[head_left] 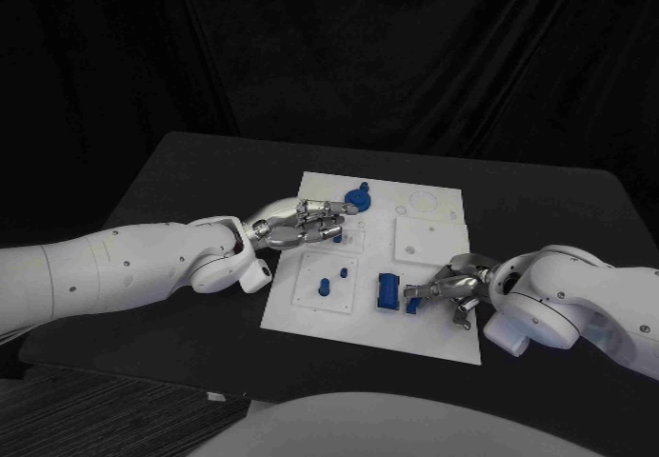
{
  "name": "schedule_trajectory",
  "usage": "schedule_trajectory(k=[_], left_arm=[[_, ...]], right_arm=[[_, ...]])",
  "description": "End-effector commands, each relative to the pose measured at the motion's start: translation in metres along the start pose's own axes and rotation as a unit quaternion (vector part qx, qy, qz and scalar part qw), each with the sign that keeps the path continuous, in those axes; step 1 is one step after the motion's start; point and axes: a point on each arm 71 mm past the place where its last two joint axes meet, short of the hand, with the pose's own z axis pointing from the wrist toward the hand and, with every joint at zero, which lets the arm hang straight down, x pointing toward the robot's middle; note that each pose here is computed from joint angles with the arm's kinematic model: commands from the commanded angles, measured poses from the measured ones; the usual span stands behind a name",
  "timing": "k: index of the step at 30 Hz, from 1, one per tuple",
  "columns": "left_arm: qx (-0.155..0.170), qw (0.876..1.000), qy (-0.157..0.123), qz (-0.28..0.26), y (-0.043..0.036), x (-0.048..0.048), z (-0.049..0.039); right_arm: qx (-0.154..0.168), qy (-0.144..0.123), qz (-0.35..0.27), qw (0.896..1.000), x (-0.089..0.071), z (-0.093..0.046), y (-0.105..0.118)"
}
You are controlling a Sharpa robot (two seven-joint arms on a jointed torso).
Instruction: Assemble the parts on the task board
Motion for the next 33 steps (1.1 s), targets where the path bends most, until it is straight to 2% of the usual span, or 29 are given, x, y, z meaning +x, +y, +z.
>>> schedule_trajectory(k=[1,33], left_arm=[[0.040,0.999,0.006,-0.006,-0.0054,0.0018,0.0005],[0.039,0.999,0.006,-0.007,-0.0042,0.0026,-0.0004]], right_arm=[[-0.004,-0.001,0.000,1.000,0.0013,-0.0006,-0.0001],[-0.003,-0.016,0.012,1.000,-0.0038,-0.0056,-0.0072]])
